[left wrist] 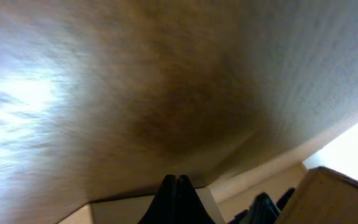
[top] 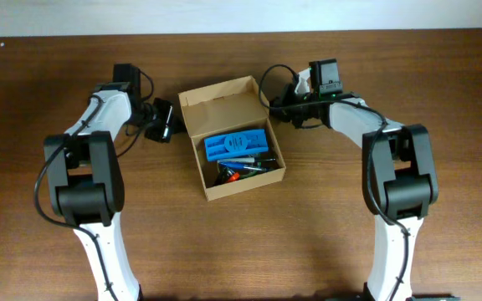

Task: Pack container
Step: 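Grip the lid flap with both grippers and fold it over the box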

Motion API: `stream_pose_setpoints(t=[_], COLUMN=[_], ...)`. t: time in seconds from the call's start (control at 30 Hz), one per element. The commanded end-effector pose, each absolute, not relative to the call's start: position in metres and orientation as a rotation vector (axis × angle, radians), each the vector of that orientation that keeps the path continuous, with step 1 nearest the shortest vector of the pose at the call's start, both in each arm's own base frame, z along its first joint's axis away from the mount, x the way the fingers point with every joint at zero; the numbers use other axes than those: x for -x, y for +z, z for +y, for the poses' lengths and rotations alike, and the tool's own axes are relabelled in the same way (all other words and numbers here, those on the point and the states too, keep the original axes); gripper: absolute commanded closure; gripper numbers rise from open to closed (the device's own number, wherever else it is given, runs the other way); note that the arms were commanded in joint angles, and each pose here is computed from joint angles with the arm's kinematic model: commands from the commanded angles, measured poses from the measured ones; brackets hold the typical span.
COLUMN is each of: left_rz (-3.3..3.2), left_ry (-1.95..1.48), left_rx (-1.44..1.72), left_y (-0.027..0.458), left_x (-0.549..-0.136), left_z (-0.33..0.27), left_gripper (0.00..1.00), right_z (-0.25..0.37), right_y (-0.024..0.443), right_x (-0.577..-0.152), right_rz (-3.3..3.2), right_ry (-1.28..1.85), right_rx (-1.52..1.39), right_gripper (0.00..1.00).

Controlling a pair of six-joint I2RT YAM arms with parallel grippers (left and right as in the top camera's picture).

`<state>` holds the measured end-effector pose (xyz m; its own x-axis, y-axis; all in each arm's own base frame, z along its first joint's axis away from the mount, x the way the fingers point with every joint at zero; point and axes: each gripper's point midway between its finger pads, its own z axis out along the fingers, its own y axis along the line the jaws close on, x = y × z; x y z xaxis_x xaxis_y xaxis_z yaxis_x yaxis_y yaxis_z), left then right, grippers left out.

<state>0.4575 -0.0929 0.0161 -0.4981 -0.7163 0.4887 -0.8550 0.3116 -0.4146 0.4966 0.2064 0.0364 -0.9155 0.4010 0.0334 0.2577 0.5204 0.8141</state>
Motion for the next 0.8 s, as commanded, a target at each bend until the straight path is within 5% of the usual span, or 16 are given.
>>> stream_pose_setpoints(t=[0.0,0.77], left_rz=[-2.347,-2.518], left_ry=[1.042,1.576], left_rx=[-1.392,-0.96], left_y=[0.018,0.089], left_x=[-0.465,-0.518], left_z=[-0.101,-0.127], left_gripper=[0.98,0.99], right_z=[0.217,0.219], right_y=[0.033,0.102], right_x=[-0.498,-0.516], right_rz=[2.594,2.205], right_ry=[1.395,1.571], right_rx=[-0.539,0.13], right_gripper=[0.96,0.96])
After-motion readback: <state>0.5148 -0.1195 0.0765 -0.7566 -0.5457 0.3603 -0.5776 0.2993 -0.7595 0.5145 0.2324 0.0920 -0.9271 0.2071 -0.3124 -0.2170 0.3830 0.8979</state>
